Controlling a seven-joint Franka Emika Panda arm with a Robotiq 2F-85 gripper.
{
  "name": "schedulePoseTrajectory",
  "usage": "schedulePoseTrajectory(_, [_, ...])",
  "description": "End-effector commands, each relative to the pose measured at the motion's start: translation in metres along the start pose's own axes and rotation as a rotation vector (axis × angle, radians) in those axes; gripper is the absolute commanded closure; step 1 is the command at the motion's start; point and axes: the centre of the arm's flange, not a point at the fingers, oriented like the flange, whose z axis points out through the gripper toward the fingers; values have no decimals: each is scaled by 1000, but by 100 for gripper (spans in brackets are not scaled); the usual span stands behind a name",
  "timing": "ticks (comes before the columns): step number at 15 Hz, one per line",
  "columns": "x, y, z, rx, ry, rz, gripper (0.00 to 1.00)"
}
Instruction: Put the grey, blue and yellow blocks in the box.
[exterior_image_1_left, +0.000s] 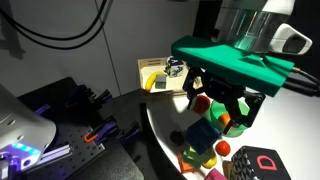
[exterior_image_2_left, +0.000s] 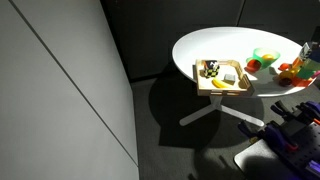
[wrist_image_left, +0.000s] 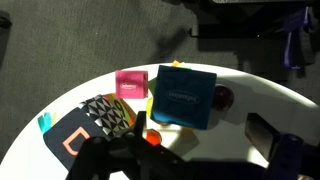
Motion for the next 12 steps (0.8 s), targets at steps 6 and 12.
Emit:
schedulePoseTrajectory(6, [-8,13,-7,-48,-48,-81,0])
schedulePoseTrajectory(12, [-11,13,-3,-43,-60,-113,0])
